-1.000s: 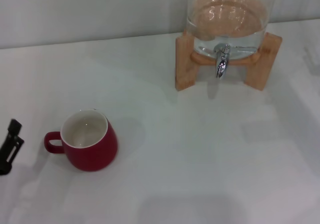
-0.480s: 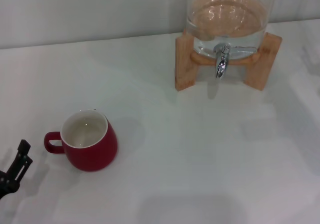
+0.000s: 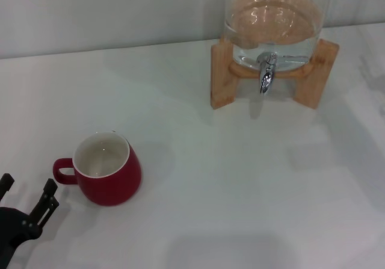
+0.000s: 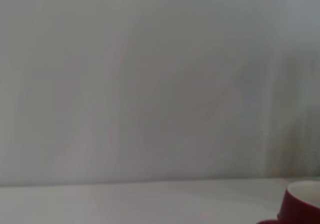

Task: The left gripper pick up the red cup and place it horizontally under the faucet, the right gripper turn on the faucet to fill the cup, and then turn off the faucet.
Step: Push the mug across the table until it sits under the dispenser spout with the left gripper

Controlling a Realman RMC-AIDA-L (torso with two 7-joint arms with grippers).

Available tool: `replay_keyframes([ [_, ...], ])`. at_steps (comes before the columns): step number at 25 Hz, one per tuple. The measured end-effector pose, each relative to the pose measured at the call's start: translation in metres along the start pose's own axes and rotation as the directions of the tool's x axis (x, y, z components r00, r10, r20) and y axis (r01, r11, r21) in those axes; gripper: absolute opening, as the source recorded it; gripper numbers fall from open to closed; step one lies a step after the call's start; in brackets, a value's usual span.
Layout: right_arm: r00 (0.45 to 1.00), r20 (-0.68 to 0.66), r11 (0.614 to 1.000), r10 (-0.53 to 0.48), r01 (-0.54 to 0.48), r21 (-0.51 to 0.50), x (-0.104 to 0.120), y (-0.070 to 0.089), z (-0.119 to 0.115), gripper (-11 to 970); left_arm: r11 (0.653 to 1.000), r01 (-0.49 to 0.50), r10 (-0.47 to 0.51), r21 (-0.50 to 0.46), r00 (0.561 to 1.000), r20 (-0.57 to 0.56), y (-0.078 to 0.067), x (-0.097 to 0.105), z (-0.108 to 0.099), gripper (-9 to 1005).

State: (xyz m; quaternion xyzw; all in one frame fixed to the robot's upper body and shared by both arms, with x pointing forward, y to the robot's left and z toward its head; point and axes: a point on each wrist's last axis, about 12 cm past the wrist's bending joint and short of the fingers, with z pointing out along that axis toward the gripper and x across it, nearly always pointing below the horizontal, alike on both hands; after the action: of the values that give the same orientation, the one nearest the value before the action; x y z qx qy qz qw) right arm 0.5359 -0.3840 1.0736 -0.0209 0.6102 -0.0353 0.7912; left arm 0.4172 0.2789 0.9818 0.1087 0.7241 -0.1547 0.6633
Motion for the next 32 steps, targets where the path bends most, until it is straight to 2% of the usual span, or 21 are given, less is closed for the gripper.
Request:
replay_keyframes([
  [12, 1.000, 0.025, 1.000, 0.002, -0.002, -0.009, -0.002, 0.002, -0.004, 598, 1.000, -0.014, 0.014, 0.008, 0.999, -0.053, 0.002, 0.003, 0.012, 863],
  [32, 0.999, 0.034, 1.000, 0.001, -0.001, -0.004, -0.001, 0.000, -0.016, 598, 0.999, -0.029, 0.031, 0.027, 0.997, -0.075, 0.005, -0.001, 0.030, 862],
])
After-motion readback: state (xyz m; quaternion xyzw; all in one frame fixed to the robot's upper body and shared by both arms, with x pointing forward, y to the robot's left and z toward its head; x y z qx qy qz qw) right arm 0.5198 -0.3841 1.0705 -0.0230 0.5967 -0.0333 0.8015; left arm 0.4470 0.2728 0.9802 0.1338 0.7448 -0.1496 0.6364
